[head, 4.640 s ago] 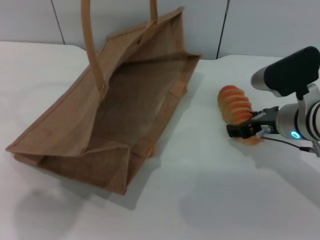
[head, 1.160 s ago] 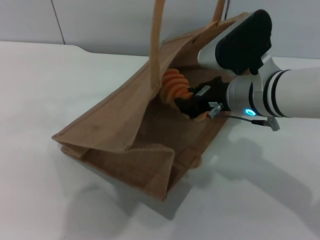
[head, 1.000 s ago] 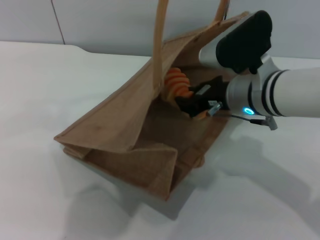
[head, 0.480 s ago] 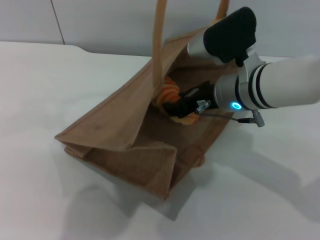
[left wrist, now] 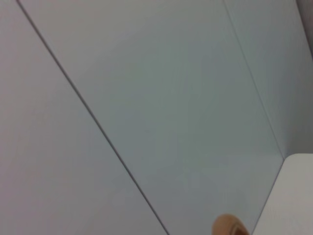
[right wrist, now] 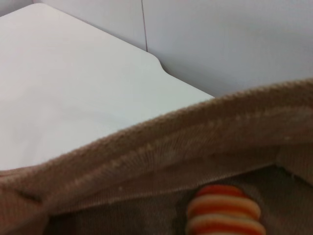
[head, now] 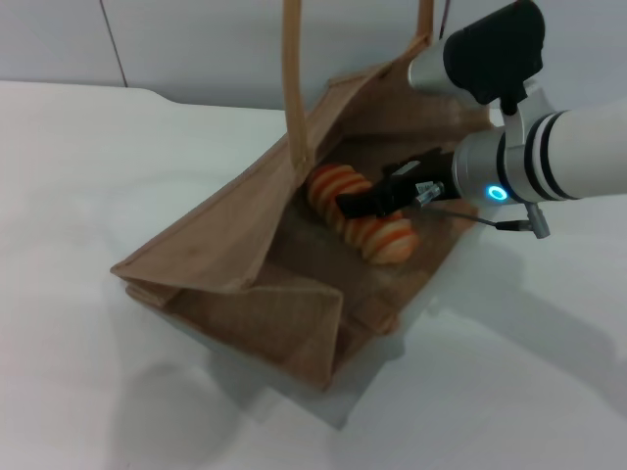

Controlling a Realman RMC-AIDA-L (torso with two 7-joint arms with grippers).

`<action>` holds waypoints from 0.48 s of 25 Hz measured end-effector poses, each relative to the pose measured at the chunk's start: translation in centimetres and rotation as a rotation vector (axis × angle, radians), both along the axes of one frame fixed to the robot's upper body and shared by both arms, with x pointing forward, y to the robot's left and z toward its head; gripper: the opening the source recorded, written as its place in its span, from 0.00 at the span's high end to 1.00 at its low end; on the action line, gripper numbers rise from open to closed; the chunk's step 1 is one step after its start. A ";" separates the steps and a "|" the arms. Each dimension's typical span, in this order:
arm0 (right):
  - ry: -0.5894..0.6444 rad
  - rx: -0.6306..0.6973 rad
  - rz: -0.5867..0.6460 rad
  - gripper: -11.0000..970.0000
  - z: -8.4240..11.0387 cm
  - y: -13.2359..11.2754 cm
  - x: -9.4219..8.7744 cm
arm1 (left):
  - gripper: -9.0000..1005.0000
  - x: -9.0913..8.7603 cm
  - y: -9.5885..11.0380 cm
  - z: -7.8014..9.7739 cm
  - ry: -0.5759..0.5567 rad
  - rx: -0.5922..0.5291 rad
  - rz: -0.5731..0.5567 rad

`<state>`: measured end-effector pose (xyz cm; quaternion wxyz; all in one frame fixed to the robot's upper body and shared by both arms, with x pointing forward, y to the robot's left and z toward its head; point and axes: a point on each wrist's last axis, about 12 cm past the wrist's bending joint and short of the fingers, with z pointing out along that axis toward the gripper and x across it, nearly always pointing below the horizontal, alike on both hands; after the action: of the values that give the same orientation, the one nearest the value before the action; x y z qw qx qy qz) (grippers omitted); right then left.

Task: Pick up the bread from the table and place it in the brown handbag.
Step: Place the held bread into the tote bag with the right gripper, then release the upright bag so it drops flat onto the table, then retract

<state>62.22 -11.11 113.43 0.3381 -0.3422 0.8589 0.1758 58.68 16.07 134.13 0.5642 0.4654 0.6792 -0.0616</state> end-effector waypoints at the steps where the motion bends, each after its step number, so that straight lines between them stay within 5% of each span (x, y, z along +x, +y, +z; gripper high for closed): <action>1: 0.001 -0.001 0.001 0.14 0.0 0.0 0.0 | 0.87 0.0 0.1 0.0 0.001 -0.002 0.004; 8: 0.008 0.002 0.000 0.13 0.4 -1.0 -0.6 | 0.87 0.2 0.8 -0.3 0.000 -0.002 0.031; 12: 0.015 -0.040 -0.046 0.14 0.5 -3.4 -0.6 | 0.87 0.5 2.5 -0.8 0.003 -0.004 0.098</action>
<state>61.61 -14.55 113.97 0.3287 -0.3278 0.8723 0.1533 59.17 18.57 133.31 0.5664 0.4302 0.7020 -0.0362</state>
